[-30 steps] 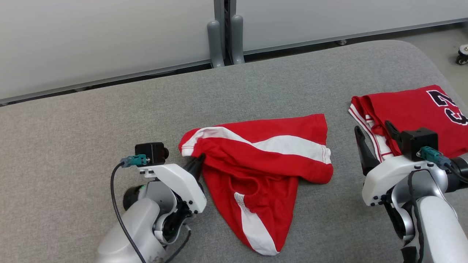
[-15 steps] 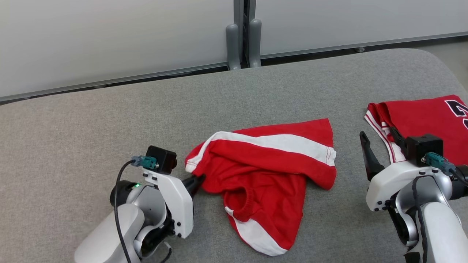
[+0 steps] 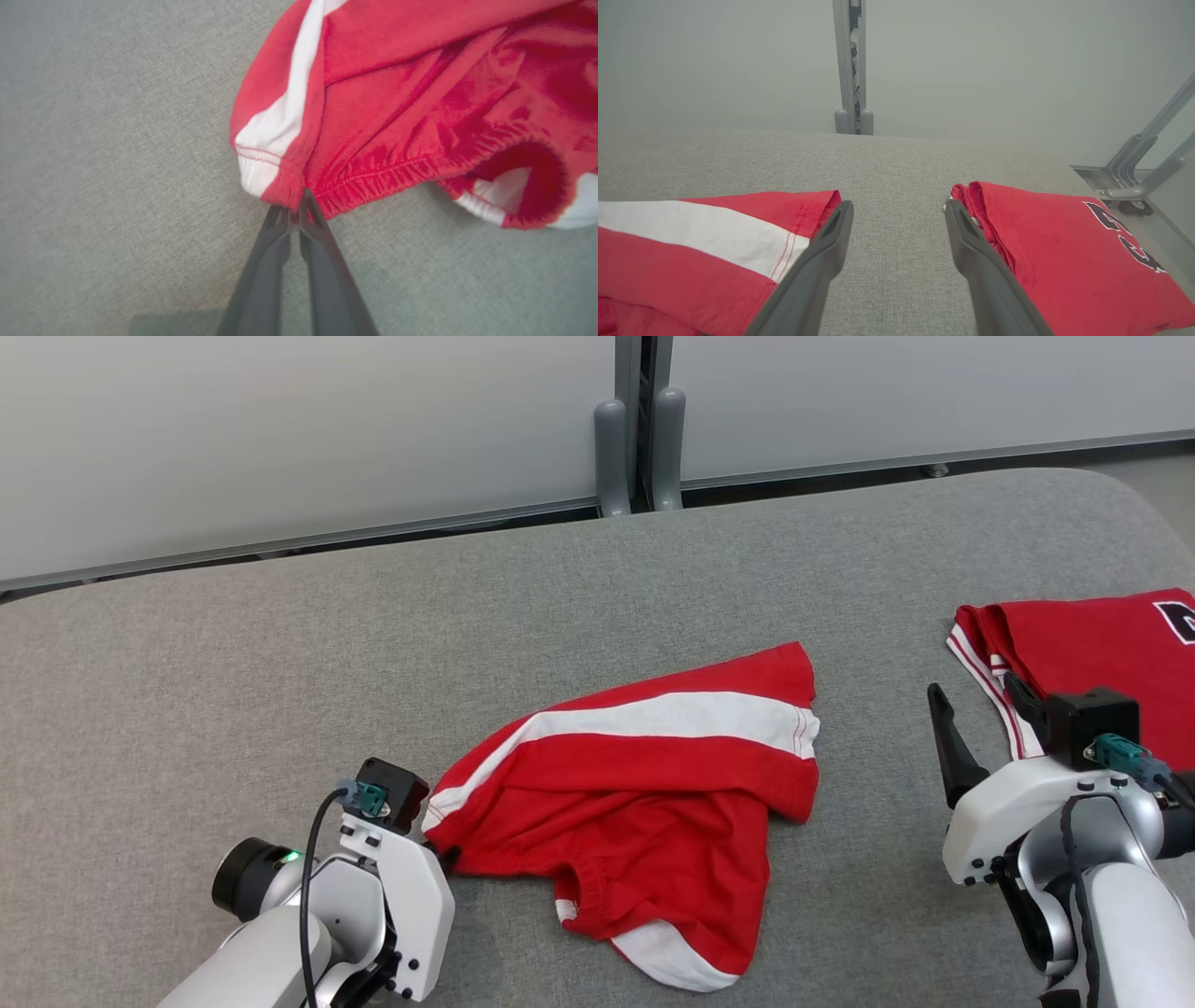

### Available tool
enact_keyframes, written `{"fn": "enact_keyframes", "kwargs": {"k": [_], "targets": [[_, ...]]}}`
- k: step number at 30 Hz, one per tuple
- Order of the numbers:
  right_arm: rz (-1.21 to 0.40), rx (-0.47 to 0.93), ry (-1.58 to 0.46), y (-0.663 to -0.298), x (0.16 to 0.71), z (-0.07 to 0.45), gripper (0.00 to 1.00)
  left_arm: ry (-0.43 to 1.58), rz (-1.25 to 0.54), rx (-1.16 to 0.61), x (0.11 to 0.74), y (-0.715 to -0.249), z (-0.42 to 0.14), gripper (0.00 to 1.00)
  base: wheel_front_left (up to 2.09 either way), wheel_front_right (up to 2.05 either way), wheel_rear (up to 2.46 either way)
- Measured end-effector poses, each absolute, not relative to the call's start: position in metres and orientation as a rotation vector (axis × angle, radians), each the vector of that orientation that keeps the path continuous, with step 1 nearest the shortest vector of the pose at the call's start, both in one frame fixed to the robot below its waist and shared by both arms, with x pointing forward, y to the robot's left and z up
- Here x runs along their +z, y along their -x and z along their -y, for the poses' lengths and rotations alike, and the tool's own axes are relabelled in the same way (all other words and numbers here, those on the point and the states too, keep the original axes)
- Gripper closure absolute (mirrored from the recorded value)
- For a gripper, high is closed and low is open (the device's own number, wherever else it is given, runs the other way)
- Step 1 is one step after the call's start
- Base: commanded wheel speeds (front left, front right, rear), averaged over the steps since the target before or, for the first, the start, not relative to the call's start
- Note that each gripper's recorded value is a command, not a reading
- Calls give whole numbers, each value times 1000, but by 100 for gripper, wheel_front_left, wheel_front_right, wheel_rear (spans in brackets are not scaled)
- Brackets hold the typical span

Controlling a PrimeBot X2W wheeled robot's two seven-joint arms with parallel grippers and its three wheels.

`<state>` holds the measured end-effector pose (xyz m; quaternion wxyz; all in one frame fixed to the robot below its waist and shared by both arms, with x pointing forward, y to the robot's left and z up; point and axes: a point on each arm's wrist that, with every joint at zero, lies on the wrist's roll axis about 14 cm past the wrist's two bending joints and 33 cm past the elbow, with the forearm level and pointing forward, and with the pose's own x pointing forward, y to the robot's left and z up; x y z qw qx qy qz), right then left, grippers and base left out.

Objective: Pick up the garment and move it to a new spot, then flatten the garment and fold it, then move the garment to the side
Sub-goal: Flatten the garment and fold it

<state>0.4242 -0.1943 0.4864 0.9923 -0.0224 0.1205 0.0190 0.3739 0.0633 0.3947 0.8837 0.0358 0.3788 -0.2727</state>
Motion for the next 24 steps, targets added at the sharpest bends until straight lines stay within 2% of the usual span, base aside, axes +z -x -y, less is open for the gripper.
{"fn": "enact_keyframes", "kwargs": {"k": [6, 9, 16, 24], "targets": [[-239, 43, 45, -424, 489, 192, 0, -45, -805, -499, 399, -376, -75, 0, 0, 0, 0], [-234, 40, 45, -424, 490, 194, 0, 67, -810, -452, 408, -374, -81, 0, 0, 0, 0], [-249, 35, 43, -424, 485, 195, 0, 195, -710, -279, 425, -395, -111, 0, 0, 0, 0], [-264, 52, 47, -427, 480, 190, 0, 205, -761, -280, 402, -400, -91, 0, 0, 0, 0]]}}
